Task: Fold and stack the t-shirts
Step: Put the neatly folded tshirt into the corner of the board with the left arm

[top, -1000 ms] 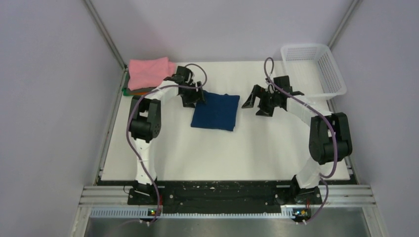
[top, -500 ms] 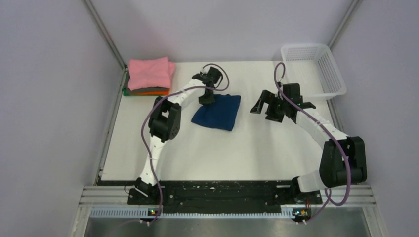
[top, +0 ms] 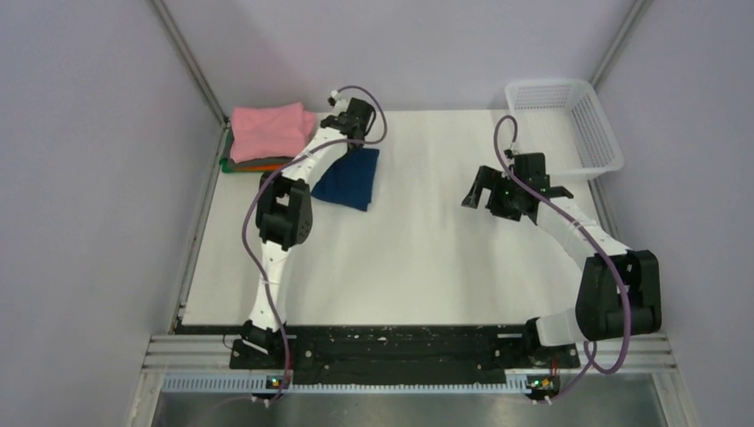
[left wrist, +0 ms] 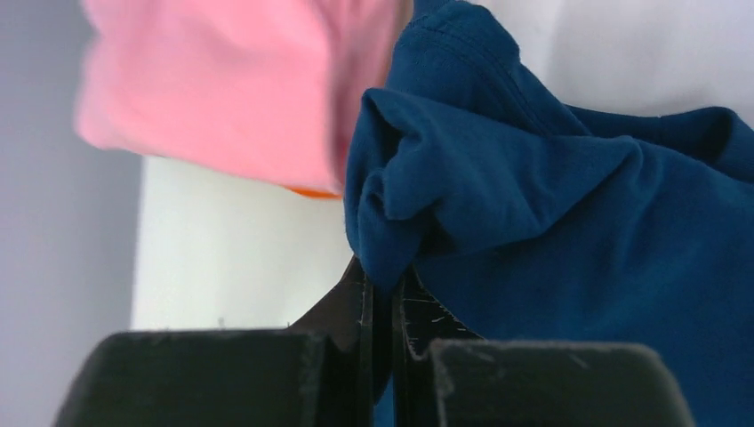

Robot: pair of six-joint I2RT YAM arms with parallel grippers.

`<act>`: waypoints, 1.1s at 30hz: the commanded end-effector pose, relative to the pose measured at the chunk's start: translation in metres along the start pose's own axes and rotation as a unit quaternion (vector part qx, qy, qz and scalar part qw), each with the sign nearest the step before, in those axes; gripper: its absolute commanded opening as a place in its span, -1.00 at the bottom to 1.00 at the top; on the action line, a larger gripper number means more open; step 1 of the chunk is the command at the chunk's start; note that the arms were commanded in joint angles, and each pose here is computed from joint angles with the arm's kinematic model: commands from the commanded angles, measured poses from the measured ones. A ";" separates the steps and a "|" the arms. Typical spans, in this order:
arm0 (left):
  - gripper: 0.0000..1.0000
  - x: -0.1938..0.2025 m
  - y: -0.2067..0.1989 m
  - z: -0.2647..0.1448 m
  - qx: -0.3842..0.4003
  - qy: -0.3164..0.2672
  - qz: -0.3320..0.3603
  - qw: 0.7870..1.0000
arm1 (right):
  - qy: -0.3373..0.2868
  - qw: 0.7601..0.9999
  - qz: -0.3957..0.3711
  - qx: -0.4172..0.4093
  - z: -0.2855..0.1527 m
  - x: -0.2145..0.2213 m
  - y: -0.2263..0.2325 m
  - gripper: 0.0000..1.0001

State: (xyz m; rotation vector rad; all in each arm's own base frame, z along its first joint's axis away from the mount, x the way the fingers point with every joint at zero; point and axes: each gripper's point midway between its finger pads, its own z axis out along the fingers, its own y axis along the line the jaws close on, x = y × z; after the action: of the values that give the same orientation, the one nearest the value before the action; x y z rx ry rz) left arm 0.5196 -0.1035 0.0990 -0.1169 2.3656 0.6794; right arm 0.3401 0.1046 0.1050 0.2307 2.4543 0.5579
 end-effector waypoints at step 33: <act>-1.00 -0.203 0.179 -0.074 0.000 -0.258 -0.109 0.960 | -0.068 0.998 0.006 -0.007 -0.015 -0.049 -0.018 0.97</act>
State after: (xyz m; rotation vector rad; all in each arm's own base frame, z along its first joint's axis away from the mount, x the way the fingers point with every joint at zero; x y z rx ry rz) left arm 0.5931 -0.0222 0.2957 -0.0593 1.9306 0.6796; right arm 0.3531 0.0710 0.1161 0.2801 2.3847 0.5353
